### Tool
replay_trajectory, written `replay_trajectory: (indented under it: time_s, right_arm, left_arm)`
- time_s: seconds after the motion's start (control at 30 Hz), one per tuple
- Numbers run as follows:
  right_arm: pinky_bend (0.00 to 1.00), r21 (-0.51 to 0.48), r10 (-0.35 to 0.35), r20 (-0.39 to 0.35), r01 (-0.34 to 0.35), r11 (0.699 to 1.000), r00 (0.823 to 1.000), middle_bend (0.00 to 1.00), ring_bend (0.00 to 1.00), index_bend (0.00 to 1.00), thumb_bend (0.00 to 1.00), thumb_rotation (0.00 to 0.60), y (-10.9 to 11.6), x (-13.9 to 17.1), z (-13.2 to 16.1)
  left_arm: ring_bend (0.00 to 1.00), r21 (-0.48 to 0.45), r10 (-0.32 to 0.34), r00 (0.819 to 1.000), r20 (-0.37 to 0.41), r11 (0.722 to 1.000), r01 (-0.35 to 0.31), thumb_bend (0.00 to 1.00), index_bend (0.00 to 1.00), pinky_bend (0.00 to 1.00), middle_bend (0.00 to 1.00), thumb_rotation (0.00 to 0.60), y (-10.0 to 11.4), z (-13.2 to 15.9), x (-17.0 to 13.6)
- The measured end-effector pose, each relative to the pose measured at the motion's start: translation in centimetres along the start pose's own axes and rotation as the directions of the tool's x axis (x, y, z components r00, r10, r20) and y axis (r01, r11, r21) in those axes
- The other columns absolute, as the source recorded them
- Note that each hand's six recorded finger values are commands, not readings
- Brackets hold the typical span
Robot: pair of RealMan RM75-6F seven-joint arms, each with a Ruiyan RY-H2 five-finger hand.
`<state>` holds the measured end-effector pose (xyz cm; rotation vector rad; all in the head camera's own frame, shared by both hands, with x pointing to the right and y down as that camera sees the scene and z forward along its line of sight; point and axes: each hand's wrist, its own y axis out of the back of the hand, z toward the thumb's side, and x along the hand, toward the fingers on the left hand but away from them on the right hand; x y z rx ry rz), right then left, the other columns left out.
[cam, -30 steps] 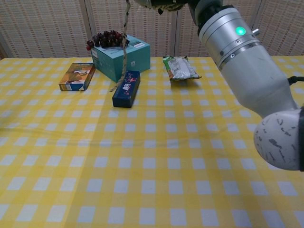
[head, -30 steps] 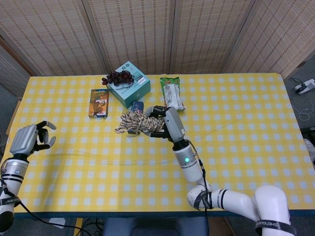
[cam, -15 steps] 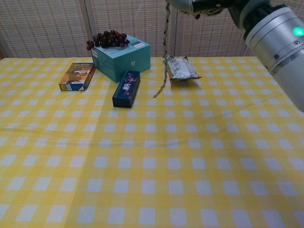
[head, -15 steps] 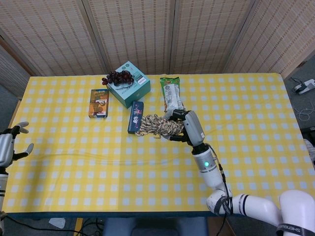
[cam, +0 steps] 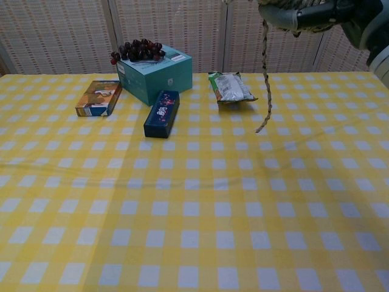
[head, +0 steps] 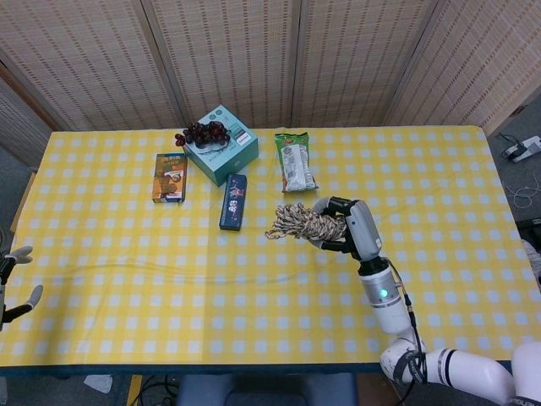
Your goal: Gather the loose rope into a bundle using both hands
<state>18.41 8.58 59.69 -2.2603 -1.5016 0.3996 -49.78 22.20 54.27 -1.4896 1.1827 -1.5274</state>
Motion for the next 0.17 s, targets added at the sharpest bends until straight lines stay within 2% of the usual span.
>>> replay_trajectory:
  time_s: [0.17]
  right_arm:
    - [0.66, -0.002, 0.004, 0.002, -0.004, 1.0, 1.0, 0.74, 0.61, 0.94, 0.26, 0.6, 0.09, 0.25, 0.01]
  left_arm:
    - [0.31, 0.003, -0.01, 1.0, 0.003, 1.0, 0.01, 0.31, 0.26, 0.28, 0.34, 0.6, -0.07, 0.36, -1.3]
